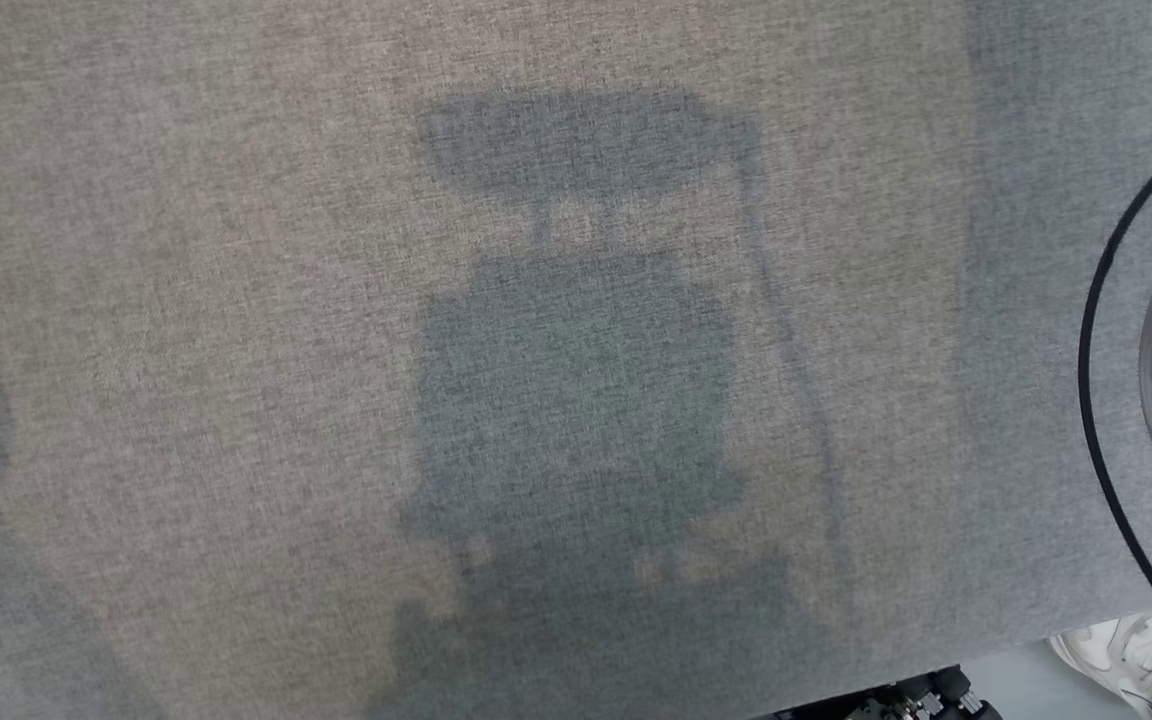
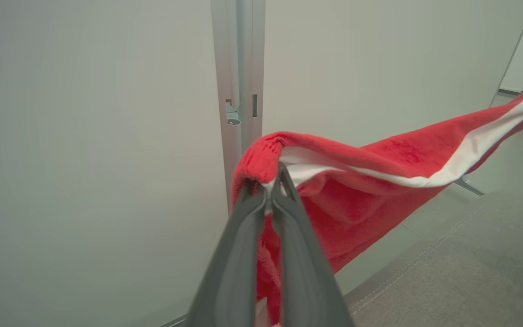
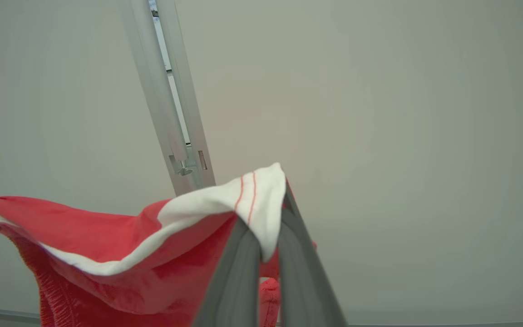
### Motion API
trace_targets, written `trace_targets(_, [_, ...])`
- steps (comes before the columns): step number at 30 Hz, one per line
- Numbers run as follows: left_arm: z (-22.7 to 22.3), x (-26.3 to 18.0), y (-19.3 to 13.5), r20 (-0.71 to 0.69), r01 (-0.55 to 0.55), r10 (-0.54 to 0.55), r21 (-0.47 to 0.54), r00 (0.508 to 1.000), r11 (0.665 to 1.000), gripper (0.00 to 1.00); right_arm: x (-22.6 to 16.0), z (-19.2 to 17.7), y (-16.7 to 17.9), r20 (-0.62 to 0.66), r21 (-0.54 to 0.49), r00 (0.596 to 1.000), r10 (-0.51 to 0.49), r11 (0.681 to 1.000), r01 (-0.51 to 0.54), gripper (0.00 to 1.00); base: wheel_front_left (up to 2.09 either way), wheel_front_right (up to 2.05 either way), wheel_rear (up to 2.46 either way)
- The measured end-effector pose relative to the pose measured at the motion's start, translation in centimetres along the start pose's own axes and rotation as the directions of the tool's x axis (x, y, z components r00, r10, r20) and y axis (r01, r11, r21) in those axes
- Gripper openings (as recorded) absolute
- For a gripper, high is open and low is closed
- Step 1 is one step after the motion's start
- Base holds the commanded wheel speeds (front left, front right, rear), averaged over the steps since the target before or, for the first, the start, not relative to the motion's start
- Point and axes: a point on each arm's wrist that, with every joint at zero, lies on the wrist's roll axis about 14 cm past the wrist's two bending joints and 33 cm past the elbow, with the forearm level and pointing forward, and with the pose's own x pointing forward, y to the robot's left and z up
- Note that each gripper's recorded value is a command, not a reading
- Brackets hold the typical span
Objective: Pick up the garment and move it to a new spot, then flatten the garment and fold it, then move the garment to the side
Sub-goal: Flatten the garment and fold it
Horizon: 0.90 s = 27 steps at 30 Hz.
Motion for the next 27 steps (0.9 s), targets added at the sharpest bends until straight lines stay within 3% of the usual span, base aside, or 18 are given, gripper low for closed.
trace_targets(6, [-3.2,-3.8,-3.5,-0.096,0.112,-0.122,-0.099,0.988,0.989,0.00,-5.1,-4.0,-0.4,-0.167,-0.008,0.985,0.050,0.999,-0.052,0.00,0.00,0.00,0.00])
trace_targets(9, [-4.5,-8.5,-5.2,-0.176,0.152,-0.185,-0.184,0.967,0.971,0.00,-11.5,-6.5,-0.5,-0.330,0.020,0.939,0.093,0.996,-0.092,0.00,0.00,0.00,0.00])
trace_targets(13, [-5.2,-13.9,-7.9,-0.242,0.174,-0.247,-0.285,0.938,0.942,0.00,-17.9,-6.6,-0.5,-0.447,0.047,0.886,0.123,0.992,-0.114,0.00,0.00,0.00,0.00])
trace_targets(17, [-5.9,-19.6,-9.9,-0.309,0.128,-0.229,-0.314,0.923,0.941,0.00,-23.6,-5.1,-0.3,-0.502,0.075,0.855,0.128,0.992,-0.104,0.00,0.00,0.00,0.00])
trace_targets(22, [-6.7,-26.4,-13.5,-0.372,0.057,-0.190,-0.340,0.908,0.939,0.00,-30.2,-3.2,0.1,-0.516,0.135,0.853,0.079,0.991,-0.011,0.00,0.00,0.00,0.00])
trace_targets(25, [-6.8,-30.3,-15.6,-0.418,-0.019,-0.151,-0.376,0.896,0.926,0.00,-34.0,-2.1,0.6,-0.525,0.160,0.850,0.049,0.986,0.041,0.00,0.00,0.00,0.00])
trace_targets(27, [-6.9,-32.4,-17.3,-0.442,-0.076,-0.135,-0.429,0.887,0.900,0.00,-36.2,-1.4,0.7,-0.526,0.173,0.850,0.018,0.981,0.086,0.00,0.00,0.00,0.00])
